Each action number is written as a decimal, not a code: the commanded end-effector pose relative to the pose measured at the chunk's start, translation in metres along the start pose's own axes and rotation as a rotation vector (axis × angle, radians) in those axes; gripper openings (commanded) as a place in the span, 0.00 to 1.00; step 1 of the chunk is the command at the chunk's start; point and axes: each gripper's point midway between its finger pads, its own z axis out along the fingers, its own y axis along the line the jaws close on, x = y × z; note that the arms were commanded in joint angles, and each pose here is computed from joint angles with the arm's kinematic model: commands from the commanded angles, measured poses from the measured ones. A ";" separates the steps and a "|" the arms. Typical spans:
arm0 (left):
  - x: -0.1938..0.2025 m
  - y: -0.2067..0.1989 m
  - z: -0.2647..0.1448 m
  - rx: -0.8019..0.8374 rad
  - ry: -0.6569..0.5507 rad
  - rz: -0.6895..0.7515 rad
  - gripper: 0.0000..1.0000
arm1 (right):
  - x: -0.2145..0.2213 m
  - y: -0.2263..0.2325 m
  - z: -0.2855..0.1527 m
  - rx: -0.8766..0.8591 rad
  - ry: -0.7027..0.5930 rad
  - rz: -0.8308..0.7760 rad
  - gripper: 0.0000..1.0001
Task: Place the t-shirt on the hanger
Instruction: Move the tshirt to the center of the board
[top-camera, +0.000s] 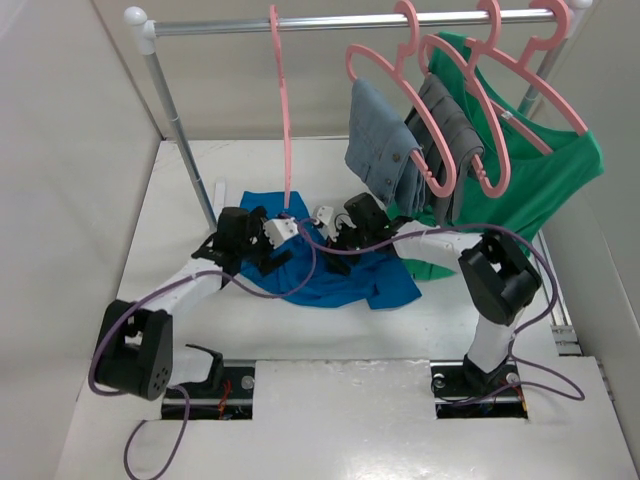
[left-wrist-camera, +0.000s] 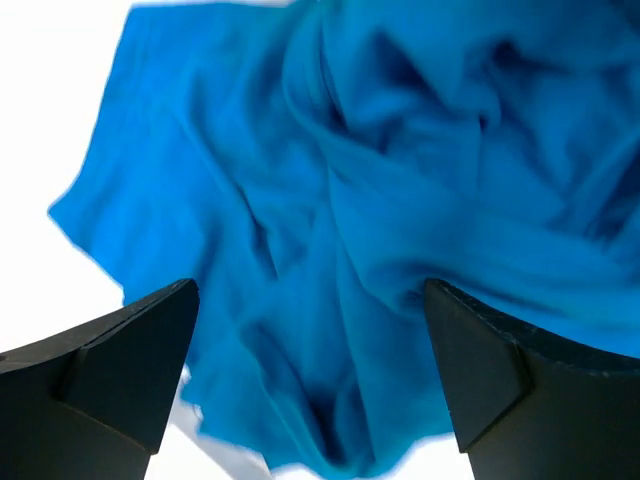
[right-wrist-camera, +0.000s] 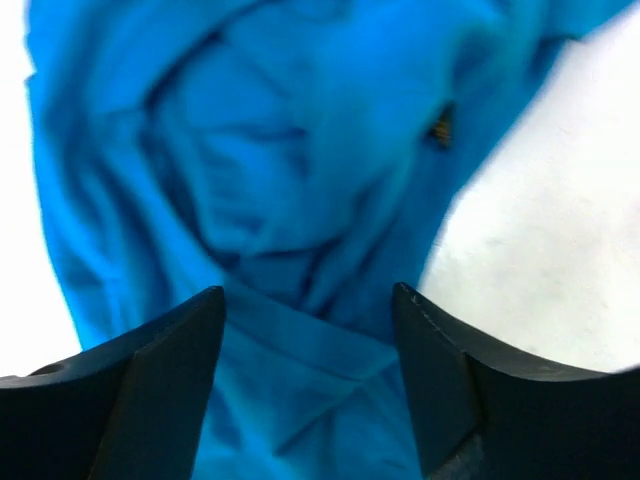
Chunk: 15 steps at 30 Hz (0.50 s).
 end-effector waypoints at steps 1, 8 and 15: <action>-0.044 0.009 0.009 0.059 -0.133 0.046 0.94 | -0.014 -0.022 -0.006 0.070 -0.006 0.020 0.72; 0.014 -0.043 0.020 0.280 0.060 0.350 0.51 | 0.002 -0.029 -0.016 0.061 0.021 0.059 0.08; 0.023 -0.038 0.004 0.224 0.102 0.316 0.00 | 0.005 -0.013 -0.032 0.022 -0.019 0.057 0.00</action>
